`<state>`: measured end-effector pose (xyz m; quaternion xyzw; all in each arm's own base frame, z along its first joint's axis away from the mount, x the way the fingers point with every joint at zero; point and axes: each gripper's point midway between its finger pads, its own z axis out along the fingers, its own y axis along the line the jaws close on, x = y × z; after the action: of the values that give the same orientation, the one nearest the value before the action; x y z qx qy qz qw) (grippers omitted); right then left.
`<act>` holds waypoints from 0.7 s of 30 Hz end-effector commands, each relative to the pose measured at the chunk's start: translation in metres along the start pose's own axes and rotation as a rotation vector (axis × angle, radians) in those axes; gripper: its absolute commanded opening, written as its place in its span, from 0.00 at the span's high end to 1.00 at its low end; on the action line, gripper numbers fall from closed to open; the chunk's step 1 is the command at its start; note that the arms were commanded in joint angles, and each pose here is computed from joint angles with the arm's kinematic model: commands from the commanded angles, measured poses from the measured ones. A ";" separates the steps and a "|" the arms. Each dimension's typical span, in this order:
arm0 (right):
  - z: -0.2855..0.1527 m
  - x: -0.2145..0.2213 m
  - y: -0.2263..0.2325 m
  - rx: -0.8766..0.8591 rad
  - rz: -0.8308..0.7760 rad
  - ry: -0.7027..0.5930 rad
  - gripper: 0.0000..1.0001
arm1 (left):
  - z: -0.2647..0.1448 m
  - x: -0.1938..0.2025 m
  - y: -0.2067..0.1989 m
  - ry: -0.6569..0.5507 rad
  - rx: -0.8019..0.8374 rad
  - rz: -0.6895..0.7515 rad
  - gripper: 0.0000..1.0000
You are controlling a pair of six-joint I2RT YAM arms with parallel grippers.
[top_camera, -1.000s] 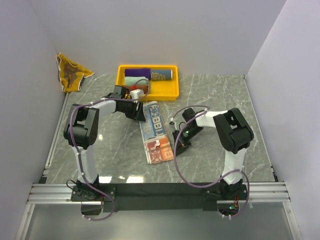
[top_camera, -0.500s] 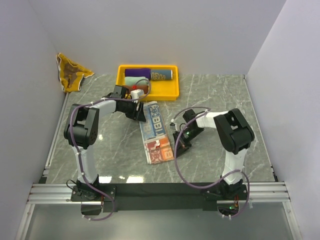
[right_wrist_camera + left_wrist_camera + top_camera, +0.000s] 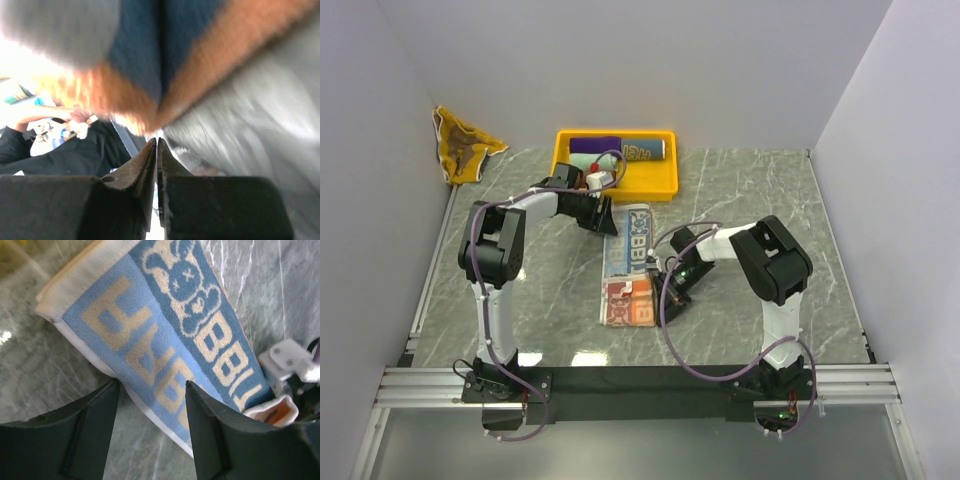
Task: Roll the towels
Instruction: Fold the towel
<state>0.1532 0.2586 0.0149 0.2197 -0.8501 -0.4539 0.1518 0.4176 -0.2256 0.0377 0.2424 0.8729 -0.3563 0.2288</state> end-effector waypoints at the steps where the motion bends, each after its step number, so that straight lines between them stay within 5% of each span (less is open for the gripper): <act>1: -0.026 -0.005 0.009 -0.010 -0.032 -0.042 0.88 | -0.022 -0.001 -0.021 -0.007 0.038 0.033 0.37; 5: -0.059 -0.001 0.019 0.014 -0.082 -0.131 0.79 | -0.084 -0.024 -0.059 -0.190 0.030 0.160 0.22; 8: -0.084 -0.016 0.034 0.067 -0.186 -0.237 0.78 | -0.113 -0.018 -0.075 -0.220 -0.027 0.304 0.18; 13: -0.101 -0.064 0.085 0.012 -0.260 -0.382 0.75 | -0.129 0.049 -0.082 -0.147 -0.112 0.558 0.18; 21: -0.036 -0.099 0.081 -0.051 -0.196 -0.255 0.73 | -0.115 0.120 -0.117 -0.111 -0.123 1.067 0.20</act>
<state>0.2331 0.3029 0.1051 0.2492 -0.8278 -0.5023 -0.0169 0.2306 -0.1789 0.1030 0.5444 0.7033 -0.2105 0.4057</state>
